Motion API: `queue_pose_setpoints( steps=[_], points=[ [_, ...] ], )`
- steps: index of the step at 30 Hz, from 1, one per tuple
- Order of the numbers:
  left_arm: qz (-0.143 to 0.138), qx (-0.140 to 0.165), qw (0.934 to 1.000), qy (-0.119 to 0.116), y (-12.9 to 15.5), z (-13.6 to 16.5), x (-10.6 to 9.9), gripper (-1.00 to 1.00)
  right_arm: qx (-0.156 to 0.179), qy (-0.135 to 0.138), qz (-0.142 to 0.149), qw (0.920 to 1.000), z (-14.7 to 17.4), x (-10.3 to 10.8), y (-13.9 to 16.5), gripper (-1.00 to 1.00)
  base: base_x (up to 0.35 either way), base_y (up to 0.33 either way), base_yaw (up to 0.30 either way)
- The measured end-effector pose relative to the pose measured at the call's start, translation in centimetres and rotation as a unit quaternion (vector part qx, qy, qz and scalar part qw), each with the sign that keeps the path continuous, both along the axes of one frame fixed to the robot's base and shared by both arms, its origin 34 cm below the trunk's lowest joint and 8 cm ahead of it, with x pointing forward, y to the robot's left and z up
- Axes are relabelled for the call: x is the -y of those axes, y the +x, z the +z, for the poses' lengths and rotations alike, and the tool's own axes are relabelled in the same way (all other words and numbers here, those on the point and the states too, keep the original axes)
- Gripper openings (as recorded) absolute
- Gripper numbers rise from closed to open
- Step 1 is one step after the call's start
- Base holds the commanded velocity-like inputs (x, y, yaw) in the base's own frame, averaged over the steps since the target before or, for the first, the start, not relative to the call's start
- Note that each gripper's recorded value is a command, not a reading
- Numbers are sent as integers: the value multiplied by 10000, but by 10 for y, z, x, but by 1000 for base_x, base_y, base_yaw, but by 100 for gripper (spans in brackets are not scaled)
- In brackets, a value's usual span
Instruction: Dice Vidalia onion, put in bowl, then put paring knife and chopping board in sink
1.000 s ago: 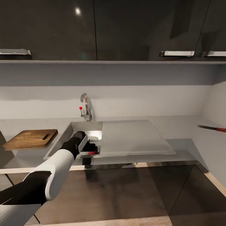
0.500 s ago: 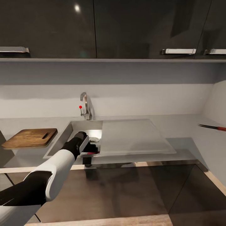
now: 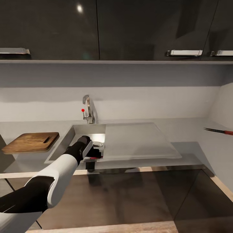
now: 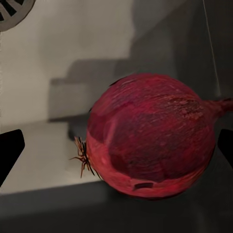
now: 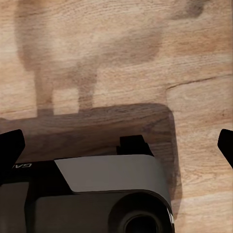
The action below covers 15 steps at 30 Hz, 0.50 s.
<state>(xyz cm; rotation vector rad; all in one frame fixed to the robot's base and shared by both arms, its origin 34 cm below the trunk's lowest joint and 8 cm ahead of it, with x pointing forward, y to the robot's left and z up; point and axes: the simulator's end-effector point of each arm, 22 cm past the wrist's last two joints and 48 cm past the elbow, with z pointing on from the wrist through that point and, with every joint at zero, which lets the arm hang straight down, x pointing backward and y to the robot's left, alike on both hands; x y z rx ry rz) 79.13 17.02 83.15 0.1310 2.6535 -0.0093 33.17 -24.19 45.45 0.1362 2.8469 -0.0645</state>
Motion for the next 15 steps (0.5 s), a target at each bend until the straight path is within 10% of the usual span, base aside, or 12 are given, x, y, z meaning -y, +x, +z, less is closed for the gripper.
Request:
queue_pose_setpoints(
  steps=[15],
  points=[
    [-58,10,10000,46,0,0,3,100,0,0,-2,10000,0,0,0,100,0,0,0]
  ],
)
